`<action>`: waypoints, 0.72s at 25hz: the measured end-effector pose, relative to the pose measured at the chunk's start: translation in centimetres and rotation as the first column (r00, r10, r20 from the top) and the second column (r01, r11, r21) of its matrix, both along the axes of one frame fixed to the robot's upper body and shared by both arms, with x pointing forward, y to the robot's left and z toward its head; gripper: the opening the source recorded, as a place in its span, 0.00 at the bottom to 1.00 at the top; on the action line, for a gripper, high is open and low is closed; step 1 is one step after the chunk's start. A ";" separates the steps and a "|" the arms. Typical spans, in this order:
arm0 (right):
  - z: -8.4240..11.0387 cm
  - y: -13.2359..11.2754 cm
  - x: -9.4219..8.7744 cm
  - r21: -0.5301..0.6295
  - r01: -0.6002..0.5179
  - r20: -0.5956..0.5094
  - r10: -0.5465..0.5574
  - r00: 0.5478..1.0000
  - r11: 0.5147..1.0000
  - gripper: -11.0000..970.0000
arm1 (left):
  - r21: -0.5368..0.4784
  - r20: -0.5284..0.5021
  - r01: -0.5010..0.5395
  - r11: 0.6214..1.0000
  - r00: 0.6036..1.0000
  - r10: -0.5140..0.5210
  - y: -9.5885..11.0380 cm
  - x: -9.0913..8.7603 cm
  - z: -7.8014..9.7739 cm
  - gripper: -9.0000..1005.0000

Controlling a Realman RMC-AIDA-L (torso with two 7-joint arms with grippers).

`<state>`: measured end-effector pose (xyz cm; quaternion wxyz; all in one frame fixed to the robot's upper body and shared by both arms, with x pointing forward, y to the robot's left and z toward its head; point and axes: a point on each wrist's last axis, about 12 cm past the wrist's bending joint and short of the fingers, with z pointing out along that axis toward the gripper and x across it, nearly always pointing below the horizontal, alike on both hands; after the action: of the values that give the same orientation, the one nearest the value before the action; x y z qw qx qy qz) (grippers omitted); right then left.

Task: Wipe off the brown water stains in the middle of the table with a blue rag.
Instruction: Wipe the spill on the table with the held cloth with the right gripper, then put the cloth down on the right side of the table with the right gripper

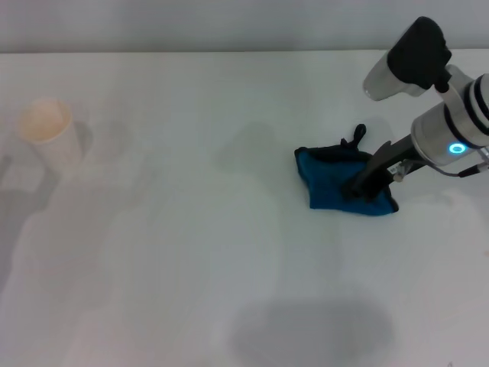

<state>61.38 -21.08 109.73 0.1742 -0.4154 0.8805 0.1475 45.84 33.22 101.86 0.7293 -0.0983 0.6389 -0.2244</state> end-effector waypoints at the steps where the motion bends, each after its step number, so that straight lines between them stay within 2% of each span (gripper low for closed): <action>1: 0.0 0.1 0.0 0.010 0.002 -0.003 -0.002 1.000 1.000 0.10 | 0.000 -0.001 -0.001 1.000 1.000 0.001 0.0 0.0 0.0 0.89; 7: 0.1 0.3 -0.1 0.065 0.027 -0.002 -0.027 1.000 0.997 0.10 | 0.000 -0.003 -0.004 1.000 1.000 0.004 0.1 -0.2 -0.1 0.89; 15: -0.1 -0.1 -0.3 0.062 0.032 -0.002 -0.032 0.999 0.998 0.11 | -0.003 -0.005 -0.004 1.000 1.000 0.004 0.0 -0.3 -0.2 0.89; 18: -0.1 -0.2 -0.3 0.063 0.030 0.000 -0.030 1.000 0.998 0.20 | -0.004 -0.006 -0.005 1.000 1.000 0.005 0.0 -0.3 -0.2 0.89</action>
<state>61.07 -21.27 109.64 0.1898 -0.3963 0.8816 0.1725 45.55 33.19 101.69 0.7276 -0.1017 0.6406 -0.2235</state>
